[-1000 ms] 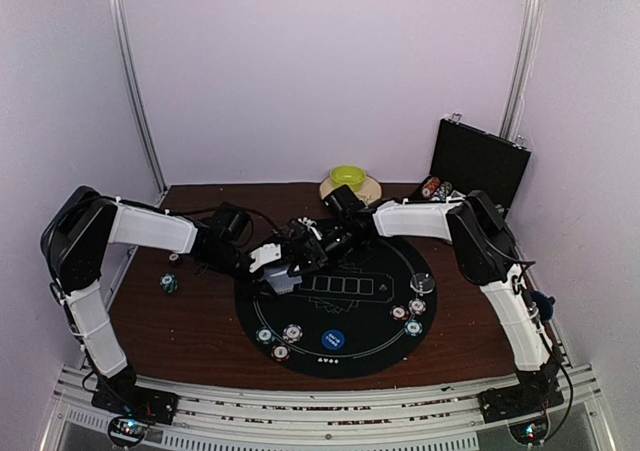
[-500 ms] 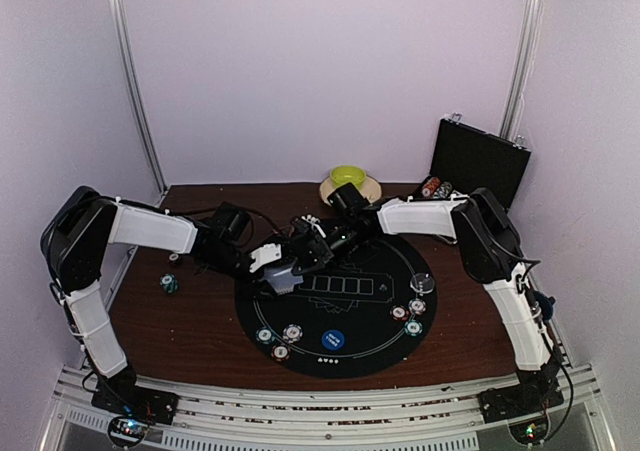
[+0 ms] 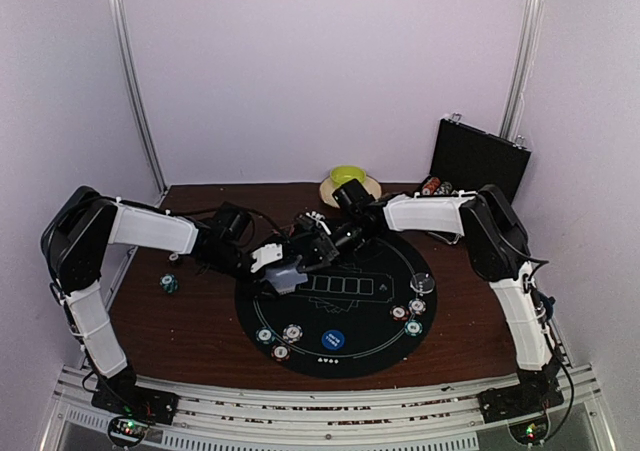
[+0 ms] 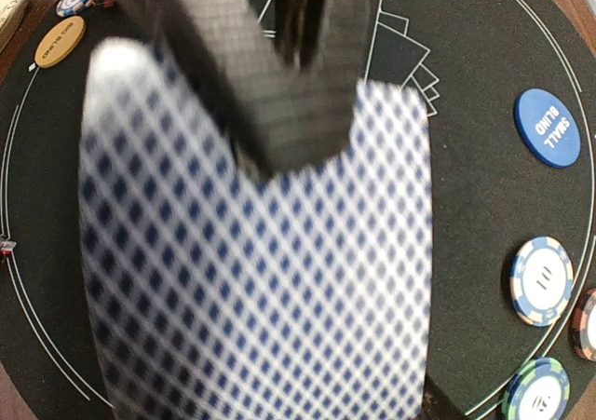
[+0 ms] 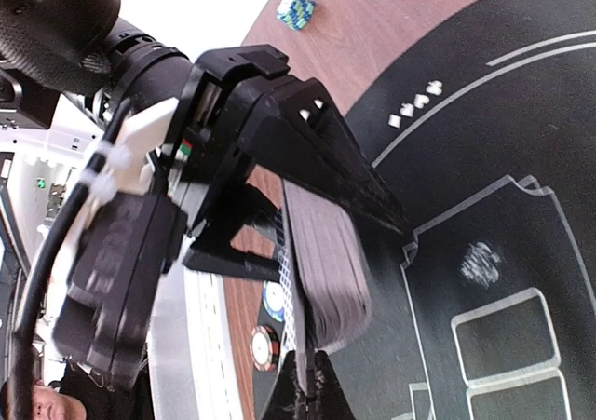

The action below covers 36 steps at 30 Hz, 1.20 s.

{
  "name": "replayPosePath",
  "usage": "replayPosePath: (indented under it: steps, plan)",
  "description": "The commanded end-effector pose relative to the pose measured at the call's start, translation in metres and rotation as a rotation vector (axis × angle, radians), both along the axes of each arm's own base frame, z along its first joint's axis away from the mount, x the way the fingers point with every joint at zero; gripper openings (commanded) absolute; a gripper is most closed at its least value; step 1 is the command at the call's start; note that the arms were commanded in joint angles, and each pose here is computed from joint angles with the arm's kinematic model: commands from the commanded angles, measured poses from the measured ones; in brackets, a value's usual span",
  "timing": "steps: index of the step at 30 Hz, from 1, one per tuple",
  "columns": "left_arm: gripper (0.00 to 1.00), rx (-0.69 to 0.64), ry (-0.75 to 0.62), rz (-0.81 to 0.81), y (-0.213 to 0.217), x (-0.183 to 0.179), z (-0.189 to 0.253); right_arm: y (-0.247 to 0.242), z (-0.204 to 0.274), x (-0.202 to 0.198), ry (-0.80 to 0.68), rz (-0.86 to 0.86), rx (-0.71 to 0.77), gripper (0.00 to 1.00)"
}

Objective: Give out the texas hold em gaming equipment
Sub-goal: Pick up the poker card from the face-down deck piles, then distribute the poker card in the small blind area.

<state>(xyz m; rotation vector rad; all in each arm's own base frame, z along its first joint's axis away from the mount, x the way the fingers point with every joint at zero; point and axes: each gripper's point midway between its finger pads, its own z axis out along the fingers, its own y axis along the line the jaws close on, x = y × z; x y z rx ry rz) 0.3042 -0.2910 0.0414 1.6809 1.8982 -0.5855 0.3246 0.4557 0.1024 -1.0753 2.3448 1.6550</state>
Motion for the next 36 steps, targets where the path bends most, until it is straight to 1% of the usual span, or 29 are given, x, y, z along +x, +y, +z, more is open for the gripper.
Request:
replayPosePath:
  steps: [1,6,10,14,19,21,24,26,32,36]
  plan:
    - [0.54,-0.037,-0.043,-0.008,-0.004,0.005,0.013,-0.024,0.037,0.014,-0.127,-0.032,0.012,0.0]
    - [0.54,-0.035,-0.044,-0.007,-0.003,0.005,0.012,-0.049,0.036,0.017,-0.177,-0.022,-0.029,0.0]
    - [0.54,-0.035,-0.044,-0.009,-0.004,0.005,0.013,-0.078,0.022,0.001,-0.182,0.111,-0.121,0.0]
    - [0.54,-0.03,-0.044,-0.008,-0.002,0.005,0.012,-0.109,0.012,-0.022,-0.188,0.26,-0.199,0.0]
    - [0.54,-0.033,-0.048,-0.011,-0.003,0.004,0.014,-0.135,0.016,-0.03,-0.285,0.283,-0.297,0.0]
    - [0.54,-0.033,-0.048,-0.012,-0.003,0.004,0.014,-0.146,0.016,-0.036,-0.311,0.319,-0.338,0.0]
    - [0.54,-0.036,-0.052,-0.017,-0.003,0.003,0.016,-0.16,0.011,-0.052,-0.319,0.382,-0.395,0.0]
    - [0.54,-0.037,-0.053,-0.018,-0.003,0.003,0.016,-0.168,0.006,-0.064,-0.35,0.437,-0.426,0.0]
    - [0.54,-0.04,-0.053,-0.025,-0.003,0.002,0.018,-0.177,-0.014,-0.105,-0.362,0.588,-0.507,0.0]
    - [0.54,-0.04,-0.051,-0.026,-0.003,0.001,0.017,-0.169,-0.016,-0.134,-0.357,0.669,-0.481,0.0]
